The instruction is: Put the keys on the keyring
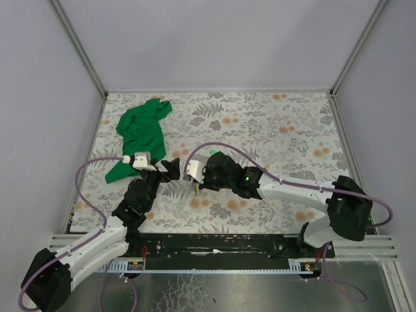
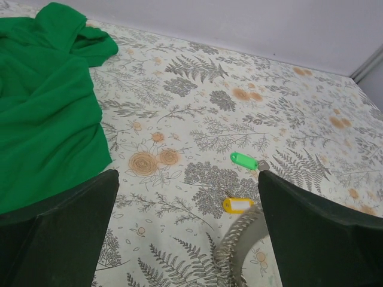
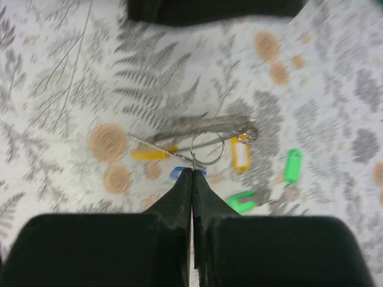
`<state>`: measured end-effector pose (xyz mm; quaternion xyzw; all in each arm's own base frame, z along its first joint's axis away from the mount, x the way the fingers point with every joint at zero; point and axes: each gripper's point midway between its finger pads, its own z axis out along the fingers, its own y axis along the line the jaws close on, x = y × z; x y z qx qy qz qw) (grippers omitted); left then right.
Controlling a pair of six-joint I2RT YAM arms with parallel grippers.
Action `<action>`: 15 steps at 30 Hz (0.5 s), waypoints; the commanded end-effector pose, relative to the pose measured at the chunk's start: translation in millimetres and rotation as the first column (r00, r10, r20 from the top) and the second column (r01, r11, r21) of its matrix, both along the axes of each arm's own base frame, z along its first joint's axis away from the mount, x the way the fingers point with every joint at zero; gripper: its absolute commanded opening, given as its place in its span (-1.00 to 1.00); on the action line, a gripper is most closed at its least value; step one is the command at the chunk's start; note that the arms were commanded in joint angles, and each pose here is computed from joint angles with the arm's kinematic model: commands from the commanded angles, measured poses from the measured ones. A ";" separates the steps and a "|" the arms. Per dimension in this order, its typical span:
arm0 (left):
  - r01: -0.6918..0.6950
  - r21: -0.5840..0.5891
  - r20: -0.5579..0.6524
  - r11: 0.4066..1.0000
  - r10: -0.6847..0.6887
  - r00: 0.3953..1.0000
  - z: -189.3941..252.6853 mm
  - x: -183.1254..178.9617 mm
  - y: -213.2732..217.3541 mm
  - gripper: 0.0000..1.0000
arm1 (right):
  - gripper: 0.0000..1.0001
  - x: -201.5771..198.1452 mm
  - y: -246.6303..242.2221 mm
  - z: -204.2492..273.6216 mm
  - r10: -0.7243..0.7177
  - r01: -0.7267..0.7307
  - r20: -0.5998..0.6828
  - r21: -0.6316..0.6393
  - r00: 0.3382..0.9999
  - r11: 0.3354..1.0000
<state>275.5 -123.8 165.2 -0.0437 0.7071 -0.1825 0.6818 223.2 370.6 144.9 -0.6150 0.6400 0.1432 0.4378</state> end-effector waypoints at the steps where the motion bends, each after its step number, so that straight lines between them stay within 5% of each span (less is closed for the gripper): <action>1: -0.092 -0.032 -0.003 0.995 0.092 0.996 -2.1 2.5 16.2 1.00 | -1.00 -32.4 -9.4 -7.3 0.034 -0.027 -0.126 0.056 0.991 0.998; 15: -0.092 -0.097 0.024 0.991 0.094 0.995 0.0 1.0 17.0 1.00 | -1.00 -81.7 -38.8 -54.3 0.015 -0.022 -0.390 -0.013 0.921 1.000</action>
